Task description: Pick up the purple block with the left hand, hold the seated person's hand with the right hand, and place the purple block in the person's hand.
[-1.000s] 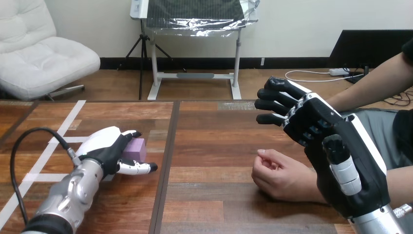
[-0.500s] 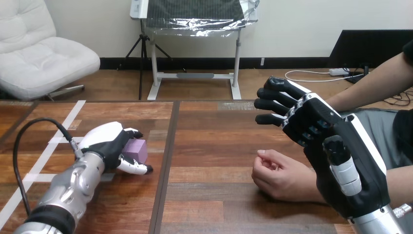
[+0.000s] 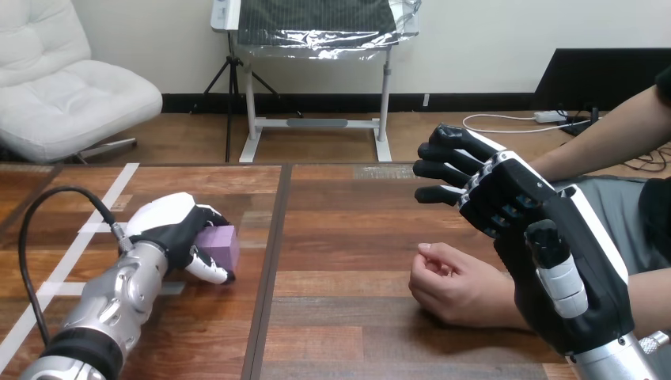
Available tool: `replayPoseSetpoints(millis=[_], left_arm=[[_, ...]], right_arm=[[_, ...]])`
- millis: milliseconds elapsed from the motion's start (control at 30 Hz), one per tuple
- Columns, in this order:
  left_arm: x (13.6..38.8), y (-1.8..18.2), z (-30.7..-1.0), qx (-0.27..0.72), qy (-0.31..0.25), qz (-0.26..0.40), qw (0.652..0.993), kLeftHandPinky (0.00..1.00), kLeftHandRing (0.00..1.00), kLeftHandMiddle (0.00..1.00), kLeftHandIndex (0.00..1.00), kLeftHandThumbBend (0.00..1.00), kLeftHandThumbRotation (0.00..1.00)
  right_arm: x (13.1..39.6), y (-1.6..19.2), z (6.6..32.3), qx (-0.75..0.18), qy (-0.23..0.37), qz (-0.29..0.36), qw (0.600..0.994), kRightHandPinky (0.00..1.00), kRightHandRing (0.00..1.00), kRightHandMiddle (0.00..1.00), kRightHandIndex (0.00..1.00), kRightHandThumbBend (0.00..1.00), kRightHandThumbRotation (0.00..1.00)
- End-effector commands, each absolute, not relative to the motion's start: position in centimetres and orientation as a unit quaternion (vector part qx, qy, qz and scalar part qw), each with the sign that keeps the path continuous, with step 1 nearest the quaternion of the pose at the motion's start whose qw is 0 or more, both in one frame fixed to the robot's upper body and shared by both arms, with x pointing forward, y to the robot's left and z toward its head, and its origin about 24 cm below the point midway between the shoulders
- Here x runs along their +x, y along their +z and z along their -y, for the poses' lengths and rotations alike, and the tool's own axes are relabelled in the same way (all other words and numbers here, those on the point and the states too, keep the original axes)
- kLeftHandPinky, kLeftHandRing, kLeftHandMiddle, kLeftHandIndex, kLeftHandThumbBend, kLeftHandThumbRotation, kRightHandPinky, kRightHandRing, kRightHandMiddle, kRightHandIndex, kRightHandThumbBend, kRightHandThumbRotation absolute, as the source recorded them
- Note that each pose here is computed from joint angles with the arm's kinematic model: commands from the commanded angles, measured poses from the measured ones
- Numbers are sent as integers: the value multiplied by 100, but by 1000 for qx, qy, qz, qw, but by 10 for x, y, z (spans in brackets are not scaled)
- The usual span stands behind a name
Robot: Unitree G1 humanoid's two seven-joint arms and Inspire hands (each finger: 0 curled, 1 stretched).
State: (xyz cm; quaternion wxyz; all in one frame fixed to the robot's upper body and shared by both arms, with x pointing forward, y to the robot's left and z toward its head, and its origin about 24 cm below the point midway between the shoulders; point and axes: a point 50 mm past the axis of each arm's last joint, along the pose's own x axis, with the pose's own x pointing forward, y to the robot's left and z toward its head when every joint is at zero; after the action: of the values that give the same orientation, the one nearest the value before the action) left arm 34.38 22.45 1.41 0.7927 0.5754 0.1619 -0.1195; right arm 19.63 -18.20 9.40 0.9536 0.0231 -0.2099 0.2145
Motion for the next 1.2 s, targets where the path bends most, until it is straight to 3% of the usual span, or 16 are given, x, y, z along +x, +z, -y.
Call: replayPoseSetpoints(millis=[0,733,1167], left_arm=[[358,34,-222,587,-101,-134,792,71,73,74,72,70,3],[358,36,-223,570,-75,-120,809,55,54,57,58,64,0],[357,38,-223,571,-60,-93,813,31,37,45,50,68,0]], right_arm=[[202,112,184,12,216,252,943,74,82,83,83,94,80],[201,113,185,10,213,251,944,74,82,83,83,94,80],[202,112,185,8,212,254,944,75,82,83,83,93,81]])
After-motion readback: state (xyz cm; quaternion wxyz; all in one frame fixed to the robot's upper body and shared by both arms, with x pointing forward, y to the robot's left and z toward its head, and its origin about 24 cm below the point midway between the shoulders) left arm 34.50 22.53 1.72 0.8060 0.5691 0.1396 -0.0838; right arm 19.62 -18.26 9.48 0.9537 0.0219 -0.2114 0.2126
